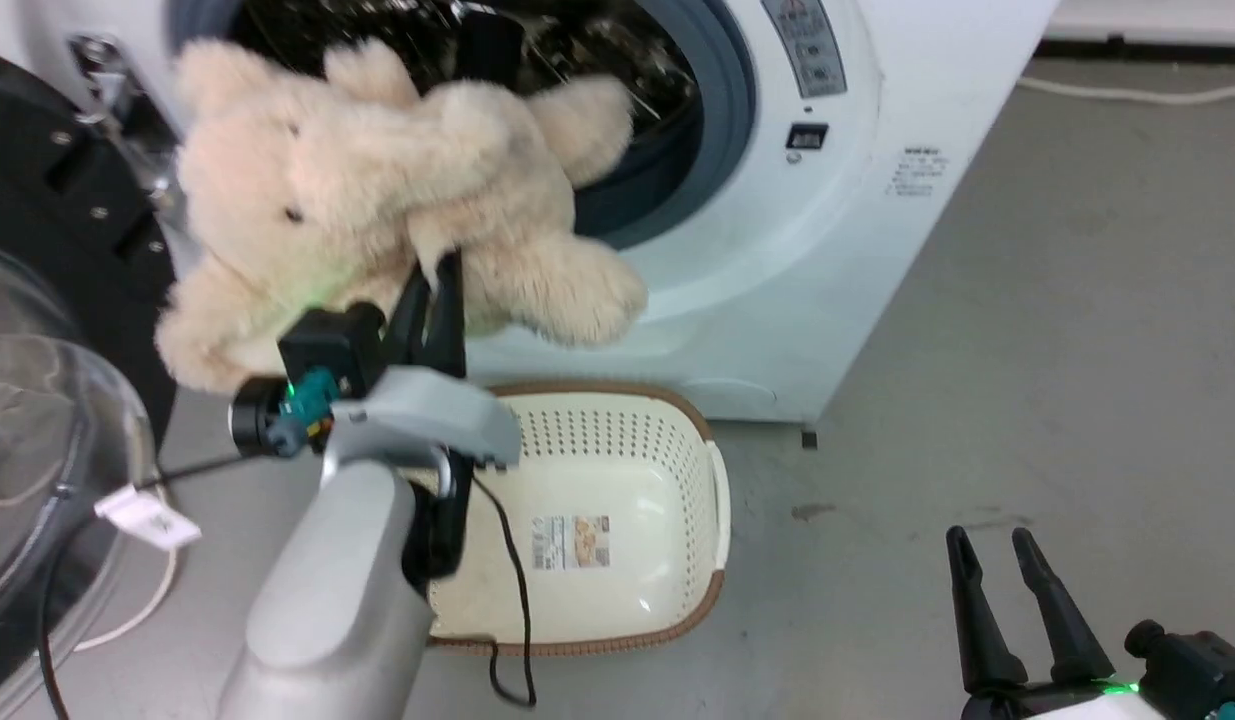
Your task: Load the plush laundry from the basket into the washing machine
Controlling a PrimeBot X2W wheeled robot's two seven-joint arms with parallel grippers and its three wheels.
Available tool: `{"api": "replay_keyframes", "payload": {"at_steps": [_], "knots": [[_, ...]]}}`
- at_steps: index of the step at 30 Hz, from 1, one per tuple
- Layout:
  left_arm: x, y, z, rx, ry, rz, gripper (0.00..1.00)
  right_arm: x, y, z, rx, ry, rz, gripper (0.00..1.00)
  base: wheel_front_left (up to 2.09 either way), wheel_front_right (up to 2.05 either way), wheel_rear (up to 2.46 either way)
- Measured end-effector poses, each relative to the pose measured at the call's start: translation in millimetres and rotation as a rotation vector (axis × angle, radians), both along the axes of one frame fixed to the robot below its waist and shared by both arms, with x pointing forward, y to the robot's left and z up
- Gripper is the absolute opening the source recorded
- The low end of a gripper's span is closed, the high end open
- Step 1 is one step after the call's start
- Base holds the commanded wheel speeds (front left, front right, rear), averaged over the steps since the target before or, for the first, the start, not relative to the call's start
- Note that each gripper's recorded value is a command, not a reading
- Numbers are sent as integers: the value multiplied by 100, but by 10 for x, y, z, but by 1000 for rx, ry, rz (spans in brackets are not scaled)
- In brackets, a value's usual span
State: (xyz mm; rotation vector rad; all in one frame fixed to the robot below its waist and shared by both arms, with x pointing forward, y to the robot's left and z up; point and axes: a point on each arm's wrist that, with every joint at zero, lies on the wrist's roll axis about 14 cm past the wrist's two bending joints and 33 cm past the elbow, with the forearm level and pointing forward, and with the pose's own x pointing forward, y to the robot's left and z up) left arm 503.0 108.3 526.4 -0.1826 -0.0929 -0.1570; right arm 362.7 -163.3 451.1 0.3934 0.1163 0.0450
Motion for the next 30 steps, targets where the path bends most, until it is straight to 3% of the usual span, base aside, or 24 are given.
{"api": "replay_keyframes", "payload": {"at_steps": [18, 30], "knots": [[1126, -202, -75, -4, -15, -7, 0, 171, -210, -399, -24, 101, -67, 100, 0, 0, 0], [1856, -245, -249, 71, -40, -25, 0, 179, -384, -757, -32, 195, -127, 100, 0, 0, 0]]}}
